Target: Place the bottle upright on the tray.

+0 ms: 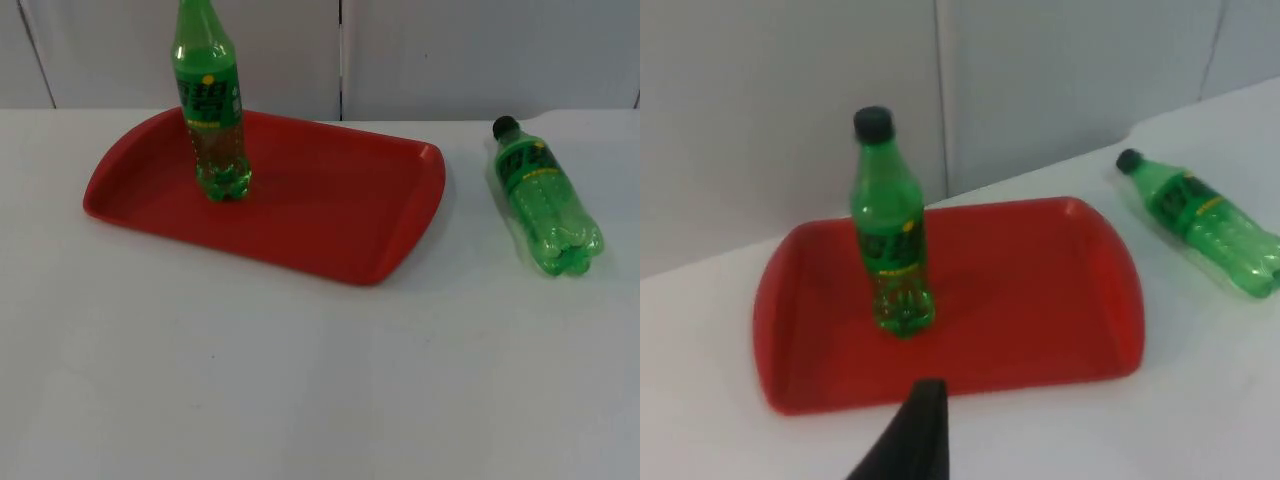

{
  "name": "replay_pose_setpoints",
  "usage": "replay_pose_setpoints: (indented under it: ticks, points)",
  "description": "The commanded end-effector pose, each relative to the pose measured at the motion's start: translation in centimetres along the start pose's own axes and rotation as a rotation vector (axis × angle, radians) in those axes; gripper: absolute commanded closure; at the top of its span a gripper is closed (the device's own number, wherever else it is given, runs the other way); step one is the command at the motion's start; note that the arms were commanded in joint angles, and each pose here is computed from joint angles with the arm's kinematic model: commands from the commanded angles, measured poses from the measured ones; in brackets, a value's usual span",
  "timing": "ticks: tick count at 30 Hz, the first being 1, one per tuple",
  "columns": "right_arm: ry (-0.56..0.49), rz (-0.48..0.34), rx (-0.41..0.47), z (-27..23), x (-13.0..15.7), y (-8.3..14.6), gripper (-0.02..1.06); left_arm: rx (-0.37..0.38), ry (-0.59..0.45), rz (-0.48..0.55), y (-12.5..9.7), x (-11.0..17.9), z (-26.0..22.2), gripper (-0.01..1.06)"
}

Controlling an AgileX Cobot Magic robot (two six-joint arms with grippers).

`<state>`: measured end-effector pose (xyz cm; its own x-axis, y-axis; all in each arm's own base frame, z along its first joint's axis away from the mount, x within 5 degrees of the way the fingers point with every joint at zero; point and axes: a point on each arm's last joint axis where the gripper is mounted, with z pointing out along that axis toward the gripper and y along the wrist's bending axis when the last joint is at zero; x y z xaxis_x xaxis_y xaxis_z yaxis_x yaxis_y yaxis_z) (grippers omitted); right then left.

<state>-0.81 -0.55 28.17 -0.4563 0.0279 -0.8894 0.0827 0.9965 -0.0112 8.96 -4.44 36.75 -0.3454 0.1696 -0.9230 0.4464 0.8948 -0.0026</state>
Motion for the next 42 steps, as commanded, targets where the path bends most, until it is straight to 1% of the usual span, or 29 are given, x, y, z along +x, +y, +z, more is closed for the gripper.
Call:
replay_pose_setpoints:
  ticks: [1,12,21,25,29,31,39,42]
  points:
    - [-0.001,-0.001,0.002,0.1,0.1,0.0,0.0,0.025,0.004,0.001,-0.2,0.3,-0.5,0.0]
    - [-0.001,-0.001,0.002,0.1,0.1,0.0,0.0,0.018,0.007,0.016,-0.2,1.5,-3.2,0.0]
    - [-0.001,-0.001,0.002,0.1,0.1,0.0,0.0,0.002,-0.045,0.034,-0.1,2.9,-6.4,0.0]
    - [-0.001,-0.001,0.002,0.1,0.1,0.0,0.0,0.002,-0.048,0.034,-0.2,4.0,-6.9,0.0]
    - [-0.001,-0.001,0.002,0.1,0.1,0.0,0.0,-0.007,-0.024,0.042,-0.1,6.2,-6.9,0.0]
    - [-0.001,-0.001,0.002,0.1,0.1,0.0,0.0,-0.007,-0.022,0.042,-0.1,6.7,-7.0,0.0]
    - [-0.001,-0.001,0.002,0.1,0.1,0.0,0.0,-0.011,-0.1,0.041,-0.1,9.3,-8.3,0.0]
    - [-0.001,-0.001,0.002,0.1,0.1,0.0,0.0,-0.01,-0.081,0.035,-0.1,10.0,-8.1,0.0]
